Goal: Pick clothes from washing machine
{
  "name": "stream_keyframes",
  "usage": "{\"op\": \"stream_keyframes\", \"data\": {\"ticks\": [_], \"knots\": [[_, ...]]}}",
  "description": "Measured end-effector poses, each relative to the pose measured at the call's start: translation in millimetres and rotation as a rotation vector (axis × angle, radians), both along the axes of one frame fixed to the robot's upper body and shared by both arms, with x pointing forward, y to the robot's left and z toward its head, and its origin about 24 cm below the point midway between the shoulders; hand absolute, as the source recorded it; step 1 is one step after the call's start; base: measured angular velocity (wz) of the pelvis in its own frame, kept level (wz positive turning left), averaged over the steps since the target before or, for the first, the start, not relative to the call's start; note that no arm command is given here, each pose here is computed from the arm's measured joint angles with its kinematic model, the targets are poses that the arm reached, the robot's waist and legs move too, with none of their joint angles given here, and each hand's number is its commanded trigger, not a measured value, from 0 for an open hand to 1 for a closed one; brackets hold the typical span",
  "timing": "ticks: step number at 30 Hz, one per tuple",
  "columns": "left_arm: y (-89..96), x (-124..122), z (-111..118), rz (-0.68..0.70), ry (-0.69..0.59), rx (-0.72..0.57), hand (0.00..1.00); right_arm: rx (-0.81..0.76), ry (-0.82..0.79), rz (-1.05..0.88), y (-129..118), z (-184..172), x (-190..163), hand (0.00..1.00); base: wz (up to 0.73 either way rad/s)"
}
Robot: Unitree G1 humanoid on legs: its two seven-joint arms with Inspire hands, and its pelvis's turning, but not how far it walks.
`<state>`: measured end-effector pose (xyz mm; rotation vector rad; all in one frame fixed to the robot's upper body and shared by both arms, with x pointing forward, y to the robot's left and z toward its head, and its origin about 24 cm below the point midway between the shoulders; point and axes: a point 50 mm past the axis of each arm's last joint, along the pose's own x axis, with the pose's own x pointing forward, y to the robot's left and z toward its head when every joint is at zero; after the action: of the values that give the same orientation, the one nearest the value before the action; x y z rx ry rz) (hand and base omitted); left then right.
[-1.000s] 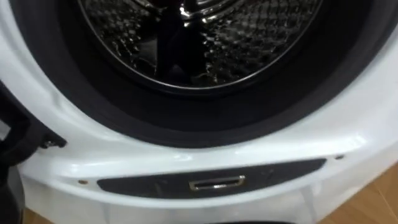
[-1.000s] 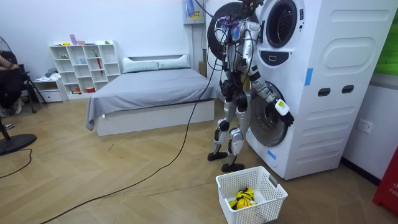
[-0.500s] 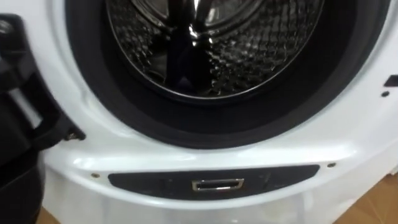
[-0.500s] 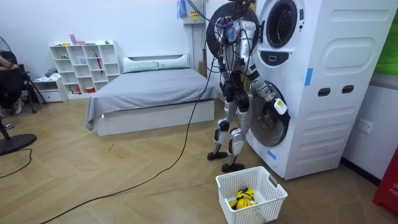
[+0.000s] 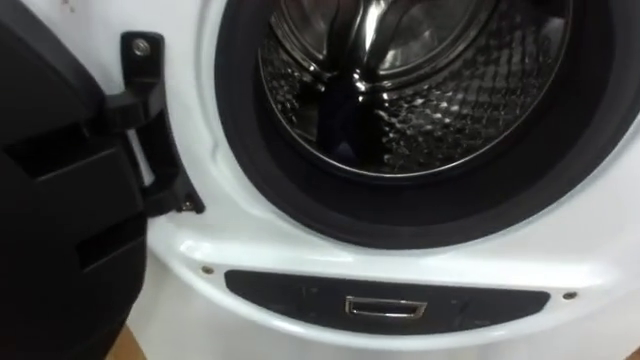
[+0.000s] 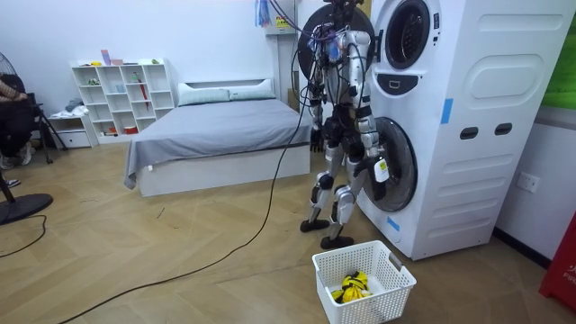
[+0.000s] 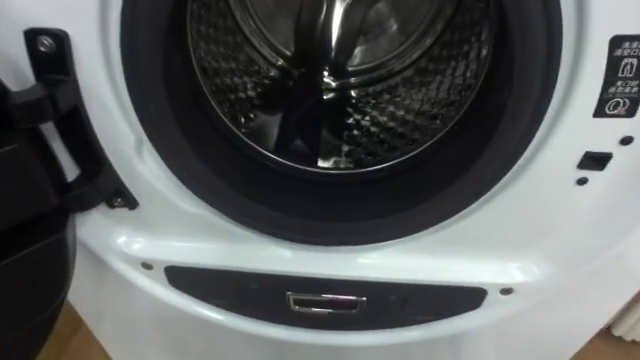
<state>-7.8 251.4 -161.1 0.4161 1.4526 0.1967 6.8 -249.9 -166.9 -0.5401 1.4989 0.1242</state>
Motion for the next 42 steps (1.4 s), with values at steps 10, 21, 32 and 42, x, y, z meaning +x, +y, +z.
{"op": "stream_keyframes", "data": {"ticks": [10,21,32,42], "knots": [[-2.0,44.6,3.3,-0.062,-0.112,-0.002,0.0,-0.01,-0.018,0.027,-6.6,2.4,19.5,0.0,-0.11],[-17.4,117.2,13.7,-0.106,-0.315,-0.055,0.0,-0.078,-0.242,0.085,-19.8,16.5,83.3,0.0,0.05],[-13.2,98.3,9.9,-0.061,-0.299,-0.067,0.0,-0.126,-0.297,0.134,-24.0,23.1,90.7,0.0,0.14],[5.4,73.2,10.5,0.072,-0.285,-0.018,0.0,-0.02,-0.469,0.105,-0.6,29.3,124.7,0.0,-0.08]]}}
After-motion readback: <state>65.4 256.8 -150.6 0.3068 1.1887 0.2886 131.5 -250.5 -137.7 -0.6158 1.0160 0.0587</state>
